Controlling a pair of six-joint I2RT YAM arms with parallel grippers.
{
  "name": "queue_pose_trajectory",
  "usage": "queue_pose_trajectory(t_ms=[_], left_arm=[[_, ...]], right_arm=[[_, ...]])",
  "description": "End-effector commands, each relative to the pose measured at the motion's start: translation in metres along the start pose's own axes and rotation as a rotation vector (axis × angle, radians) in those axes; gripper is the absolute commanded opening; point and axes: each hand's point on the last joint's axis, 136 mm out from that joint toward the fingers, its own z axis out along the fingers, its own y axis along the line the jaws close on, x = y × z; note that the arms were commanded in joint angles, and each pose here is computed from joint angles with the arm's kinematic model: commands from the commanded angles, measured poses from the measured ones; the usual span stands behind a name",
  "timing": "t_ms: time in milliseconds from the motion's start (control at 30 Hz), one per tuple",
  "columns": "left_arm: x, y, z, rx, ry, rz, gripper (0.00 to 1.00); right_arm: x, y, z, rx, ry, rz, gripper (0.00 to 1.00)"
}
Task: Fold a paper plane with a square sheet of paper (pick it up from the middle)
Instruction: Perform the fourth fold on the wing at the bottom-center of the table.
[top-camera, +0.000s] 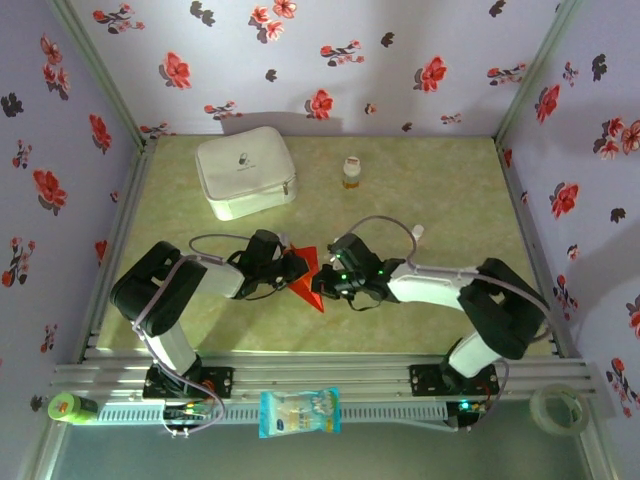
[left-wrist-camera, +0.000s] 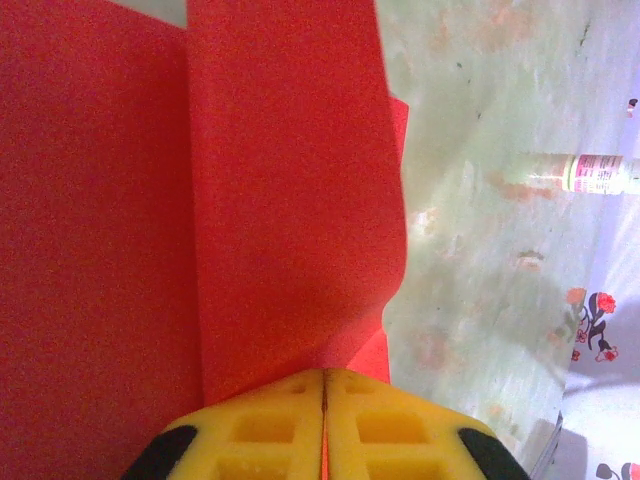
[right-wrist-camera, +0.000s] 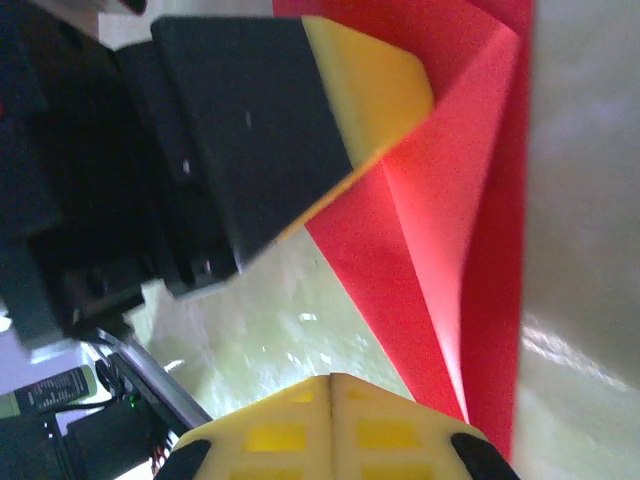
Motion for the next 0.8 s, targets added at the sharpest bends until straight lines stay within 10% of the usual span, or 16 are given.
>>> queue_pose_trajectory(t_ms=[0,767], left_arm=[[0.01,0.026,0.003,-0.083,0.02,-0.024,0.09],[0.011,0.028,0.002,-0.087,0.022,-0.025,0.09]], right_arm=[[-0.01,0.009,0.011,-0.033,-0.003,0.022,0.03],[0.017,-0.036,0.028,0.001,0.06,0.115,0.02]])
